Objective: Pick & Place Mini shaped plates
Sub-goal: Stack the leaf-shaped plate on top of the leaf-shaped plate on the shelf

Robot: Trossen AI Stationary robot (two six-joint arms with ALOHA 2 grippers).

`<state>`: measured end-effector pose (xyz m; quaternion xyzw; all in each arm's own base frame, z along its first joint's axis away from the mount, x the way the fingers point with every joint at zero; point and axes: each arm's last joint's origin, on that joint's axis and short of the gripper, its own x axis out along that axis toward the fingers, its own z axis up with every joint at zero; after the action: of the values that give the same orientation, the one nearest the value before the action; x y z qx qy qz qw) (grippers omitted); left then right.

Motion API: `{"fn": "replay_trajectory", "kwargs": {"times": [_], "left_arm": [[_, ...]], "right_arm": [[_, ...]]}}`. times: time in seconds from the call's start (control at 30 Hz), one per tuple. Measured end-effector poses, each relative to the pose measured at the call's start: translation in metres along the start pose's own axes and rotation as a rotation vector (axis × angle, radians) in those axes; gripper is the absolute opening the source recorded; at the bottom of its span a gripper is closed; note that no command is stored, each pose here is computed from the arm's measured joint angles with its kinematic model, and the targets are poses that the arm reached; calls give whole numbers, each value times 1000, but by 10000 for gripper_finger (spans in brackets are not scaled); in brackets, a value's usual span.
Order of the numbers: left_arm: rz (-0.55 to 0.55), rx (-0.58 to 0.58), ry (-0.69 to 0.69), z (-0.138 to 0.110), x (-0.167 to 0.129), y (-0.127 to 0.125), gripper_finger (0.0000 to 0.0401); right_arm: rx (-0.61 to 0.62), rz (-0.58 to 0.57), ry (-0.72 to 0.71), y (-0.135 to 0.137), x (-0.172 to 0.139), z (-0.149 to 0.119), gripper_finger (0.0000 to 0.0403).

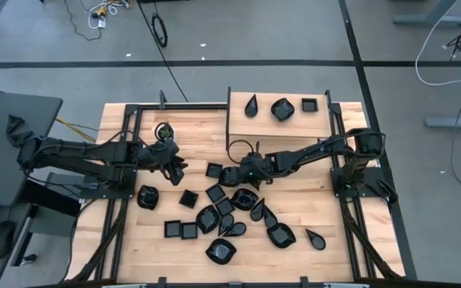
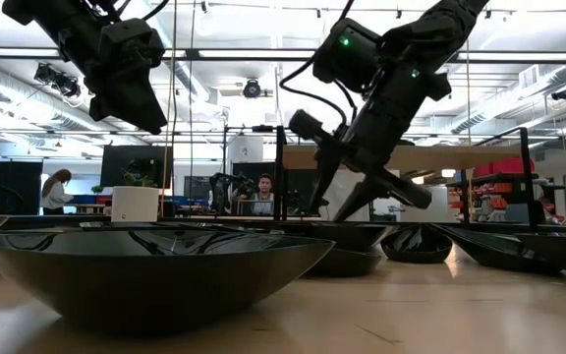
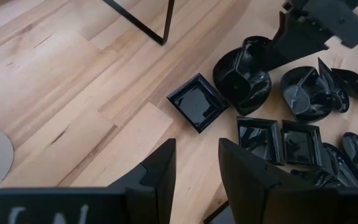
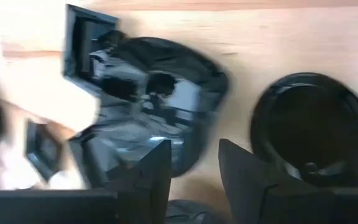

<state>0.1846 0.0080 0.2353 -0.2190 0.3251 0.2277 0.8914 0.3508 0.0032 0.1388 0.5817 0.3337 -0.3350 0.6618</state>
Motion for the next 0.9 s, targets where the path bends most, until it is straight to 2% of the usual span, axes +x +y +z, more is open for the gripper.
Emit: {"fn": "replay_trajectory", "kwargs": {"times": [0.3,0.43,0.7,0.9], "left_arm": [[0,0,-1,0,0,0,126],[1,0,-1,0,0,0,126],[3,0,-2,0,0,0,126],[1,0,-1,0,0,0,126]], "right_arm": [[-9,-8,-27,-2,9,0,130],[-28,-5,-30,-2,9,0,101],[-53,-3,-52,-2,9,1,11],[-68,9,-80,1,1,2,7]]}}
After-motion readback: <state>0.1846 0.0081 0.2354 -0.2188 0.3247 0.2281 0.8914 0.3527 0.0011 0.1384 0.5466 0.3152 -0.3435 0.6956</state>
